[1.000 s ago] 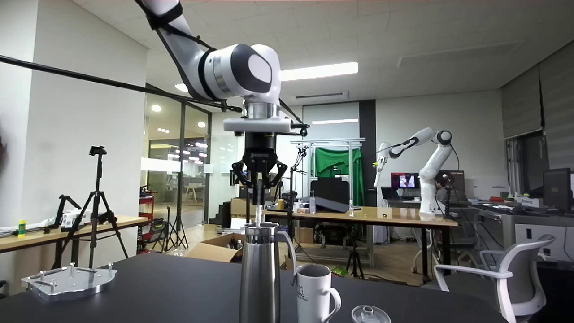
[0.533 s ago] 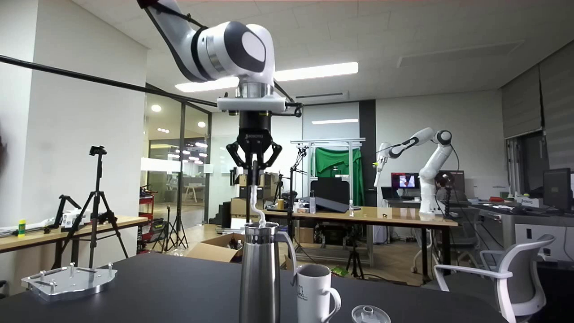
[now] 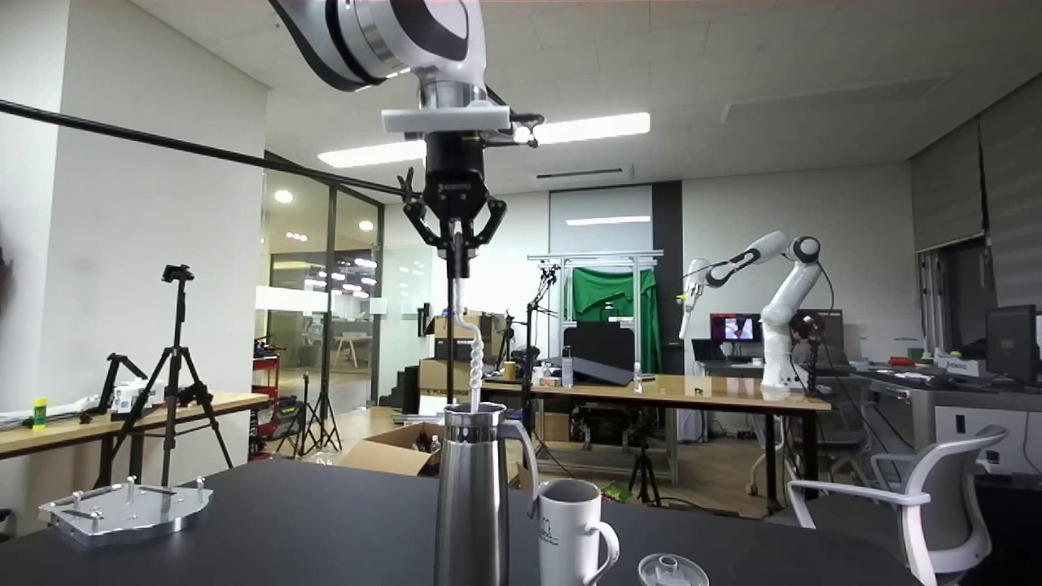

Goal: Use the object to stir the contents in the jug

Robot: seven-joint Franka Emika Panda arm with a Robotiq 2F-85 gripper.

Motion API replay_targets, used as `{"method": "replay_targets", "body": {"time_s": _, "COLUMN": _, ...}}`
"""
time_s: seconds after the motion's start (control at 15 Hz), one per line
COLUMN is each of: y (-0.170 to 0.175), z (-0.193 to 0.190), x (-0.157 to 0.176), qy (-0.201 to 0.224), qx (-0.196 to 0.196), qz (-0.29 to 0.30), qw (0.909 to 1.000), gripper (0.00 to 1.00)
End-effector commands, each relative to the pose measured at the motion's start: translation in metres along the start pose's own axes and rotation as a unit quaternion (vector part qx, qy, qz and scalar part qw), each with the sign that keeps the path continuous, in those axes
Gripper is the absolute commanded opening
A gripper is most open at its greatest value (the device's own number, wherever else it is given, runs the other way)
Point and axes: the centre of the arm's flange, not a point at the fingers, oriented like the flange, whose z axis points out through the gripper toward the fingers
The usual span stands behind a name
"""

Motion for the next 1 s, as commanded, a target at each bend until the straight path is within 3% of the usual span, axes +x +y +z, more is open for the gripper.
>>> {"method": "replay_targets", "body": {"time_s": 0.0, "y": 0.009, "z": 0.017, "x": -0.005, "qy": 0.000, "qx": 0.001, "qz": 0.004, "qw": 1.0000, "gripper": 0.04}}
{"method": "replay_targets", "body": {"time_s": 0.53, "y": 0.019, "z": 0.100, "x": -0.019, "qy": -0.023, "qx": 0.023, "qz": 0.008, "qw": 0.9994, "gripper": 0.04}}
{"method": "replay_targets", "body": {"time_s": 0.8, "y": 0.017, "z": 0.118, "x": -0.022, "qy": -0.039, "qx": 0.031, "qz": 0.008, "qw": 0.9987, "gripper": 0.04}}
{"method": "replay_targets", "body": {"time_s": 0.93, "y": 0.017, "z": 0.108, "x": -0.020, "qy": -0.035, "qx": 0.030, "qz": 0.008, "qw": 0.9989, "gripper": 0.04}}
